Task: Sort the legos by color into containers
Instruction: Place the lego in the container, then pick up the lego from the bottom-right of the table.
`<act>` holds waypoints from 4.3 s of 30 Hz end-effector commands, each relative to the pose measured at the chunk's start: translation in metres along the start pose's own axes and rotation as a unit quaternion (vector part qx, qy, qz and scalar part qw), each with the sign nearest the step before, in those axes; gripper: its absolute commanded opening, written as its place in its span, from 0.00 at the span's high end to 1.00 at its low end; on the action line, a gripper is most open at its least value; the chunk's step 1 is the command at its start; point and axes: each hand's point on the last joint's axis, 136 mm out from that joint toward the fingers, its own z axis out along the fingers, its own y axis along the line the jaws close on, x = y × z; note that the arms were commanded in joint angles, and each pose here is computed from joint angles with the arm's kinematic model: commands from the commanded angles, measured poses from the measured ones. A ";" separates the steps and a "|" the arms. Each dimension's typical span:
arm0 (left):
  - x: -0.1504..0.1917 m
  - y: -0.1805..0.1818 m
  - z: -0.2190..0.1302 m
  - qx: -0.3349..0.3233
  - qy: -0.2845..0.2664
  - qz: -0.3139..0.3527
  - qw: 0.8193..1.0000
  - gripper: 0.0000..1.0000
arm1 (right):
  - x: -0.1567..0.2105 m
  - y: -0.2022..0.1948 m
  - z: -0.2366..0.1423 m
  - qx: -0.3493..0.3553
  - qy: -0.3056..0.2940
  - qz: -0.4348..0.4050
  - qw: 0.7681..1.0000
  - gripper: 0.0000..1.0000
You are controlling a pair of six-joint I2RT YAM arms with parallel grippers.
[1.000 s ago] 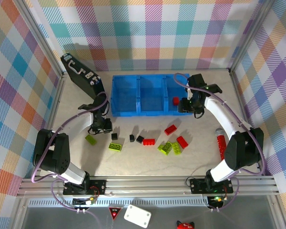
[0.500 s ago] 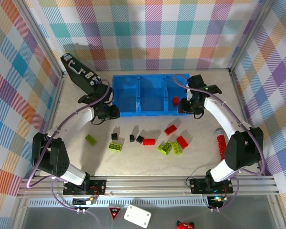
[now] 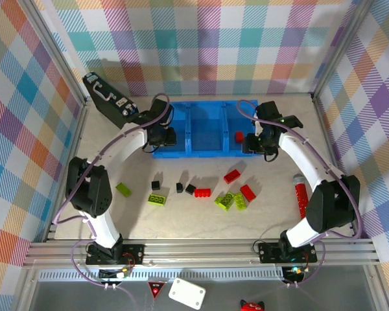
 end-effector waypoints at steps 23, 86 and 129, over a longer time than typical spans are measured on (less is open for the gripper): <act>-0.016 0.024 0.121 -0.082 0.072 0.022 0.994 0.72 | 0.016 -0.008 -0.009 0.015 0.001 -0.003 1.000 0.45; -0.011 0.054 -0.074 0.033 -0.110 0.113 0.987 0.47 | 0.129 -0.015 0.056 0.009 0.138 0.012 0.990 0.45; -0.008 0.042 -0.065 0.074 -0.114 0.118 0.984 0.45 | 0.130 -0.017 0.094 0.059 0.180 -0.033 0.981 0.48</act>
